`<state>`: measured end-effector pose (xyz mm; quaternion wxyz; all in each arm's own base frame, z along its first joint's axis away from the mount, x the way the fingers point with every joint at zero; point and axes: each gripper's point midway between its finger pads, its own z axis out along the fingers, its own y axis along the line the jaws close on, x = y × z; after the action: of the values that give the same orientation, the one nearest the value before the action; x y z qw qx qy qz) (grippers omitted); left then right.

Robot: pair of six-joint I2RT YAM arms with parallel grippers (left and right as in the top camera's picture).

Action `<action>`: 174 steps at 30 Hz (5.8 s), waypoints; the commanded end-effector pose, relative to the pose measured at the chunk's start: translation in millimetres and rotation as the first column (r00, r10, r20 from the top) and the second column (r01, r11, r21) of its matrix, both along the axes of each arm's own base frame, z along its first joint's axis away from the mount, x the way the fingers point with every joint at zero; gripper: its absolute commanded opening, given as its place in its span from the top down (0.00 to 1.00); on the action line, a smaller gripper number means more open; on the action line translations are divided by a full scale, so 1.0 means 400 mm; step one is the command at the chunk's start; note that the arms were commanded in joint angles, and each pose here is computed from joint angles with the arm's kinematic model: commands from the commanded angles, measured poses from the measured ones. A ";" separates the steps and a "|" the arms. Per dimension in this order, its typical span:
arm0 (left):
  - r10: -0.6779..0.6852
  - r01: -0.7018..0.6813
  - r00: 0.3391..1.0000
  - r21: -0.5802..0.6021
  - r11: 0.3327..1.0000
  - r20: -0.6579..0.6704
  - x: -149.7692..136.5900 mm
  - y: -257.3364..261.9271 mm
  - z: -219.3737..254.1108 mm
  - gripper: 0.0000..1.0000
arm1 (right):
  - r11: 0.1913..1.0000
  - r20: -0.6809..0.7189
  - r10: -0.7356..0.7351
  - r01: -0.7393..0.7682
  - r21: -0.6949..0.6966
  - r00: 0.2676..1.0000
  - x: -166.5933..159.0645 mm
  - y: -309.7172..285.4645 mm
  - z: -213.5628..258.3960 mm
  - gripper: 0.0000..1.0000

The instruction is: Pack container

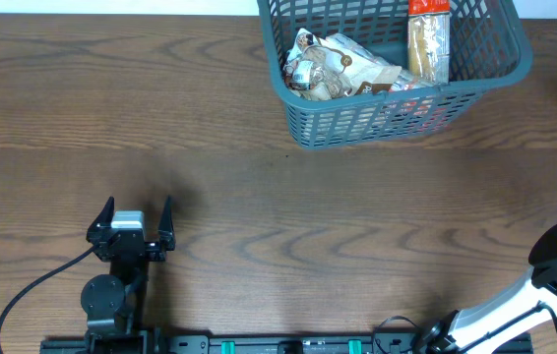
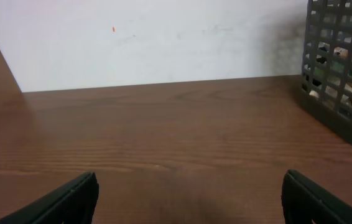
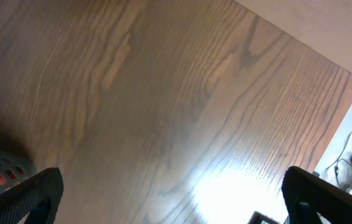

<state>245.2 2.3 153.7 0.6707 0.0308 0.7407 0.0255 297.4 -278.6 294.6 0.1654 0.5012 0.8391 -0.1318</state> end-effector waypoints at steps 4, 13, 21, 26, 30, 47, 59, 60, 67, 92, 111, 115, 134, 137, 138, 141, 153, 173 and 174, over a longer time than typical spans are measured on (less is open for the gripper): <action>-0.005 0.005 0.999 -0.005 1.000 -0.048 -0.003 -0.001 -0.038 0.17 | 1.000 -0.006 -0.015 0.015 -0.006 1.000 -0.007 -0.008 -0.001 0.01; -0.006 0.005 0.999 -0.005 1.000 -0.048 -0.003 -0.002 -0.038 0.17 | 0.995 0.115 -0.002 0.014 -0.096 0.993 0.059 -0.048 0.043 0.01; -0.005 0.005 0.999 -0.005 1.000 -0.048 -0.003 -0.001 -0.038 0.17 | 0.944 0.393 0.159 -0.023 -0.330 0.906 0.199 -0.024 0.255 0.01; -0.006 0.005 0.999 -0.005 1.000 -0.048 -0.003 -0.002 -0.038 0.17 | 0.899 0.527 0.286 -0.034 -0.436 0.800 0.258 0.065 0.396 0.01; -0.005 0.005 0.999 -0.005 1.000 -0.048 -0.003 -0.001 -0.038 0.17 | 0.822 0.584 0.459 -0.070 -0.565 0.669 0.317 0.174 0.494 0.01; -0.006 0.005 0.999 -0.005 1.000 -0.048 -0.003 -0.002 -0.038 0.17 | 0.667 0.585 0.714 -0.121 -0.735 0.385 0.151 0.483 0.471 0.01; -0.005 0.005 0.999 -0.005 1.000 -0.048 -0.003 -0.001 -0.038 0.17 | 0.665 0.669 0.726 0.085 -0.742 0.162 -0.049 0.523 0.400 0.01; -0.005 0.005 0.999 -0.005 1.000 -0.048 -0.003 -0.001 -0.038 0.17 | 0.664 0.669 0.728 0.092 -0.742 0.150 -0.061 0.527 0.386 0.01; -0.006 0.005 0.999 -0.005 1.000 -0.048 -0.003 -0.002 -0.038 0.17 | 0.662 0.671 0.740 0.119 -0.740 0.053 -0.127 0.571 0.315 0.01; -0.005 0.005 0.999 -0.005 1.000 -0.048 -0.003 -0.001 -0.038 0.17 | 0.664 0.656 0.746 0.199 -0.721 -0.113 -0.240 0.613 0.158 0.01; -0.006 0.005 0.999 -0.005 1.000 -0.048 -0.003 -0.002 -0.038 0.17 | 0.663 0.645 0.747 0.254 -0.704 -0.162 -0.285 0.613 0.121 0.01; -0.005 0.005 0.999 -0.005 1.000 -0.048 -0.003 -0.001 -0.038 0.17 | 0.651 0.637 0.757 0.254 -0.715 -0.148 -0.281 0.613 0.114 0.01; -0.005 0.005 0.999 -0.005 1.000 -0.048 -0.003 -0.001 -0.038 0.17 | 0.447 0.440 0.894 0.173 -0.878 -0.080 -0.239 0.675 0.056 0.01; -0.005 0.005 0.999 -0.005 1.000 -0.048 -0.003 -0.001 -0.038 0.17 | 0.448 0.444 0.894 0.119 -0.886 -0.054 -0.219 0.675 0.025 0.01; -0.006 0.005 0.999 -0.005 1.000 -0.048 -0.003 -0.002 -0.038 0.17 | 0.446 0.444 0.895 0.094 -0.890 -0.044 -0.210 0.676 0.010 0.01; -0.005 0.005 0.999 -0.005 1.000 -0.048 -0.003 -0.001 -0.038 0.17 | 0.447 0.446 0.895 0.027 -0.894 -0.011 -0.189 0.676 -0.030 0.01; -0.006 0.005 0.999 -0.005 1.000 -0.048 -0.003 -0.002 -0.038 0.17 | 0.434 0.428 0.900 -0.240 -0.868 0.081 -0.135 0.692 -0.195 0.01; -0.006 0.005 0.999 -0.005 1.000 -0.048 -0.003 -0.002 -0.038 0.17 | 0.446 0.417 0.893 -0.450 -0.774 0.168 -0.128 0.700 -0.345 0.01; -0.006 0.005 0.999 -0.005 1.000 -0.048 -0.003 -0.002 -0.038 0.17 | 0.446 0.417 0.893 -0.450 -0.773 0.168 -0.128 0.700 -0.345 0.01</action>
<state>245.0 2.2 153.7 0.6701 0.0310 0.7412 0.0253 246.5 -2.3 157.6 0.6809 -0.0049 0.7323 -0.0071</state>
